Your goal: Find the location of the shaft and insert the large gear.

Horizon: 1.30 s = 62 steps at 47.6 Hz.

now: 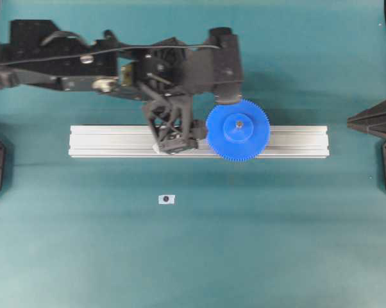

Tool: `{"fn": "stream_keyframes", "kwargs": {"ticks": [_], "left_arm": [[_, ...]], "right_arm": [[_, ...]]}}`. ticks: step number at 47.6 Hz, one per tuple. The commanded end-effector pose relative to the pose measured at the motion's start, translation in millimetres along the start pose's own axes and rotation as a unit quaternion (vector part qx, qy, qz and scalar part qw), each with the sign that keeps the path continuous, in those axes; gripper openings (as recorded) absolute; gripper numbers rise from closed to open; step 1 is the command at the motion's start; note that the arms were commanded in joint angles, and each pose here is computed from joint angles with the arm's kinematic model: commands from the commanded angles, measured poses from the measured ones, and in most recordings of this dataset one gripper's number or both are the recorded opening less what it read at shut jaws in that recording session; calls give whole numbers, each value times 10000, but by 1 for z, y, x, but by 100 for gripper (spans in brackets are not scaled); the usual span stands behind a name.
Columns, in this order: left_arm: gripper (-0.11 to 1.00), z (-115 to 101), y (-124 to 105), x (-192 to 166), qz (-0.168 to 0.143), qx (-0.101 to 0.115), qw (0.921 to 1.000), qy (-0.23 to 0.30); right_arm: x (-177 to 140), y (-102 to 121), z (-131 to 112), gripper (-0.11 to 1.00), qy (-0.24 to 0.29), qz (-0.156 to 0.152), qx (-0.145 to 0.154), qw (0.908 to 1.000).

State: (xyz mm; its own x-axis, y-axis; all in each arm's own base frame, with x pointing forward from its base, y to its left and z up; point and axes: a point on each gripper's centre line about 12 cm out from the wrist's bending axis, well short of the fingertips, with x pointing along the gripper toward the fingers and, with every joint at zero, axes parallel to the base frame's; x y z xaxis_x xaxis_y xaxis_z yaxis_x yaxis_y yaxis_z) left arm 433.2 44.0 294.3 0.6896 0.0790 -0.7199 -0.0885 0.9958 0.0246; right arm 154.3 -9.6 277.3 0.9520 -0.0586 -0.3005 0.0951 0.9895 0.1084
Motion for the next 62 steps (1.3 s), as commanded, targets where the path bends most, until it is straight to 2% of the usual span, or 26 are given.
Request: {"fn": "stream_keyframes", "kwargs": {"ticks": [1,4,9,22,29,36,52,62], "left_arm": [[93,2,-2,-23,-12,-83,9991,-415],[93,-4,-2,-27,-22,-196,9988,-453],[93,-13,-3,-32,-31,-251,9988,-430],[93,-25,-11,-46,-108,-149,9981,-584],[93,-28,-12,-53,-121,-160,9968,-775],[93,-41,-12,-58,-127,-206,9964,-812],[93,-56,-12,-81,-165,-216,9889,-1459],[92,-64,-16,-95,-221,-169,9870,-1580]], "right_arm": [[0,0,4,8,-39,0,55,10000],[0,0,4,8,-39,0,55,10000],[0,0,4,8,-46,1,55,10000],[1,0,2,8,-16,-3,55,10000],[1,0,0,8,-1,-5,56,10000],[0,0,0,8,-16,-3,55,10000],[0,0,0,8,-23,-2,55,10000],[0,0,0,8,-23,-2,55,10000]]}}
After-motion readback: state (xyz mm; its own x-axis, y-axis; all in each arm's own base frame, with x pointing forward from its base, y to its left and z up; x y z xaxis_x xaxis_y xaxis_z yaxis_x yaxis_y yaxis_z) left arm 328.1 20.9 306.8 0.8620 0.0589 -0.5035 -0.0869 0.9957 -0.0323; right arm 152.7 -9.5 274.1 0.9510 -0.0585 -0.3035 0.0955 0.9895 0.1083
